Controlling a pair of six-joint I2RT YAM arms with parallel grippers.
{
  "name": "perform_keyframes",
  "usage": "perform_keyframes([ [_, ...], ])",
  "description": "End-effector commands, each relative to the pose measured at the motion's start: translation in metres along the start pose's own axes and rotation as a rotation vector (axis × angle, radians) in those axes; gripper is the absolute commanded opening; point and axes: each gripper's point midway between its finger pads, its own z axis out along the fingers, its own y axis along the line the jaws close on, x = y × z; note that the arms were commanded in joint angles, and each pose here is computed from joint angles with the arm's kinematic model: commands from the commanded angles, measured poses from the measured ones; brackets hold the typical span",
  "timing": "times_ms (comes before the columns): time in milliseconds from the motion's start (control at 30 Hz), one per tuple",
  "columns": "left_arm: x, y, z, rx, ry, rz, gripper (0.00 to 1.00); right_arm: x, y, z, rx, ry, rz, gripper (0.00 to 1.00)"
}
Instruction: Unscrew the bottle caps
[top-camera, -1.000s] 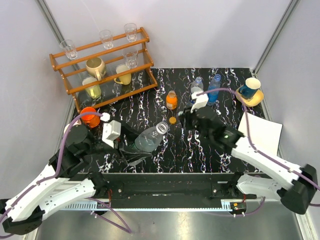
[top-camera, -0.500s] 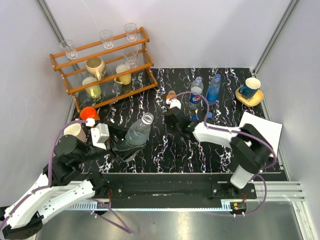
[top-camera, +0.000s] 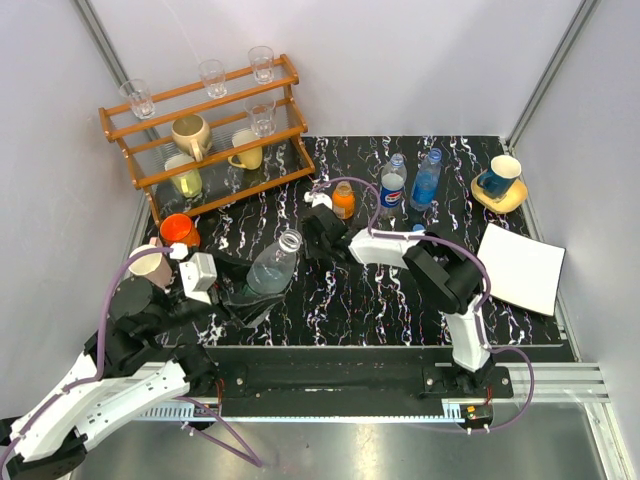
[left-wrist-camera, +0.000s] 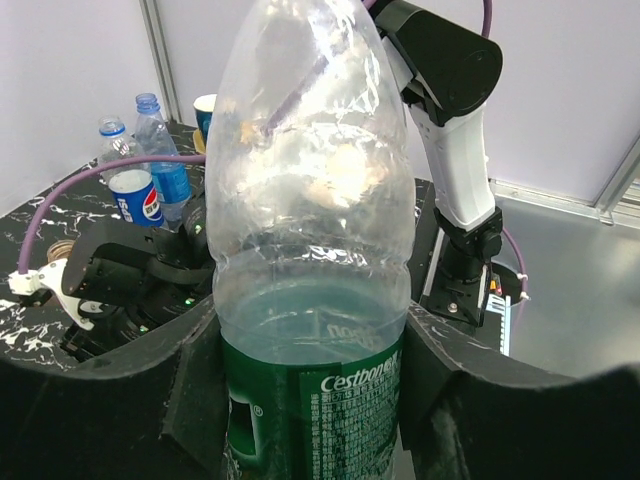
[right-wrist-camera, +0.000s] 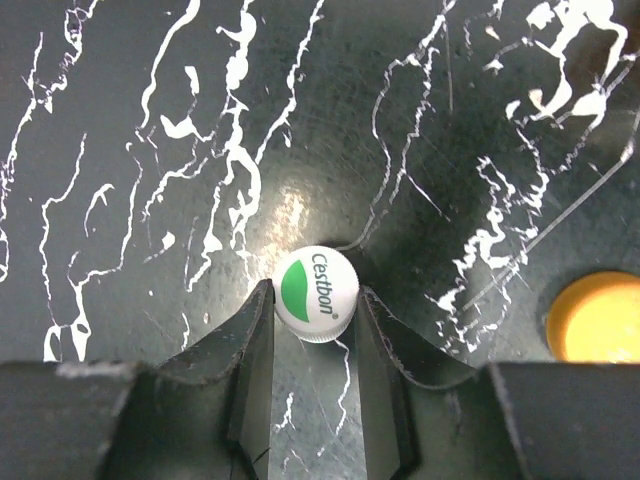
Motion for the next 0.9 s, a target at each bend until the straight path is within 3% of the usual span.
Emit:
perform_keyframes([
  [0,-0.007,0.007,0.001,-0.037,-0.038,0.022,0.58,0.005,0.004,0.010,0.008,0.052,-0.022,0.01],
  [33,-0.007,0.007,0.001,-0.037,-0.038,0.021,0.58,0.005,0.003,0.011,0.010,0.056,-0.022,0.03],
  [167,-0.007,0.007,0.002,-0.031,-0.032,0.020,0.59,0.012,0.004,0.010,0.015,0.077,-0.024,0.36],
  [300,-0.005,0.008,0.002,-0.036,-0.031,0.018,0.59,0.020,0.002,0.007,0.026,0.088,-0.014,0.54],
  [500,-0.005,0.005,0.005,-0.017,-0.029,0.013,0.60,0.021,0.002,0.002,0.040,0.091,-0.010,0.63],
  [600,-0.005,0.006,0.005,-0.023,-0.030,0.012,0.60,0.001,0.011,-0.011,0.024,0.042,0.006,0.67],
  [733,-0.007,0.008,0.004,-0.034,-0.033,0.014,0.61,-0.065,0.029,-0.055,-0.013,-0.108,0.034,0.77],
  [867,-0.007,0.010,0.005,-0.047,-0.027,0.011,0.61,-0.150,0.026,-0.135,0.036,-0.315,0.062,0.82],
])
